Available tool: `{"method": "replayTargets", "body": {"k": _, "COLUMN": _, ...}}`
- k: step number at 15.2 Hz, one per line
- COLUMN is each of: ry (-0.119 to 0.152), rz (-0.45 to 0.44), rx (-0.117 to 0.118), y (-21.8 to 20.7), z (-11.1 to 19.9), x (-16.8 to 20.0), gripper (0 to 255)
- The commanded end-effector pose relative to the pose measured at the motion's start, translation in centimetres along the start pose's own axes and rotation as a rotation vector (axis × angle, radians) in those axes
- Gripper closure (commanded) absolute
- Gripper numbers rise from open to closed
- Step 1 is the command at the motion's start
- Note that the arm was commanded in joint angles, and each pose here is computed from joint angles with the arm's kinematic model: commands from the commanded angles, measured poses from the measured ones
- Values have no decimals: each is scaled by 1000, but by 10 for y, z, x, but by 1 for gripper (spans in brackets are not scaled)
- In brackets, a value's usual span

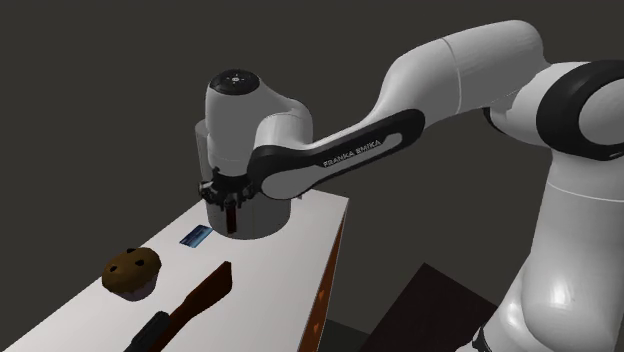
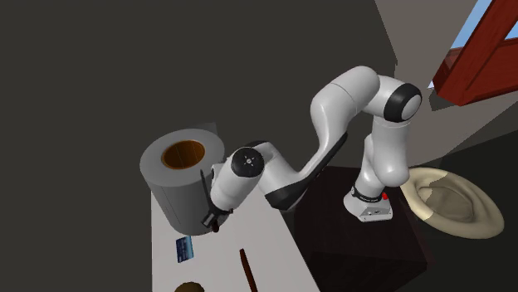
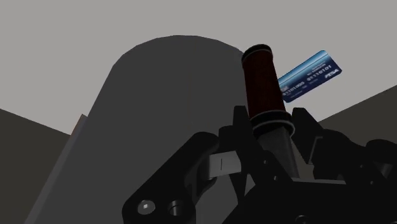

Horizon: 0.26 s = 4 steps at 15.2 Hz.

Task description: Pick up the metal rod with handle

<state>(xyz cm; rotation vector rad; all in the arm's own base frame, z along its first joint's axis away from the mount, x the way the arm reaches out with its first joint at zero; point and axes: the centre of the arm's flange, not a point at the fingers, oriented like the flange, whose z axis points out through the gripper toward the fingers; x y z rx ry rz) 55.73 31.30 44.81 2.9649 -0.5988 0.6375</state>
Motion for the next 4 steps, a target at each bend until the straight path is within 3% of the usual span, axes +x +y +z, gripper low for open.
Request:
{"method": "replayTargets", "body": {"k": 1, "ry": 0, "rz": 0, "rx": 0, "y": -1, "z": -10, "x": 4, "gripper": 255}}
{"method": "replayTargets", "body": {"k": 4, "ry": 0, "rz": 0, "rx": 0, "y": -1, "z": -16, "x": 6, "gripper": 255}}
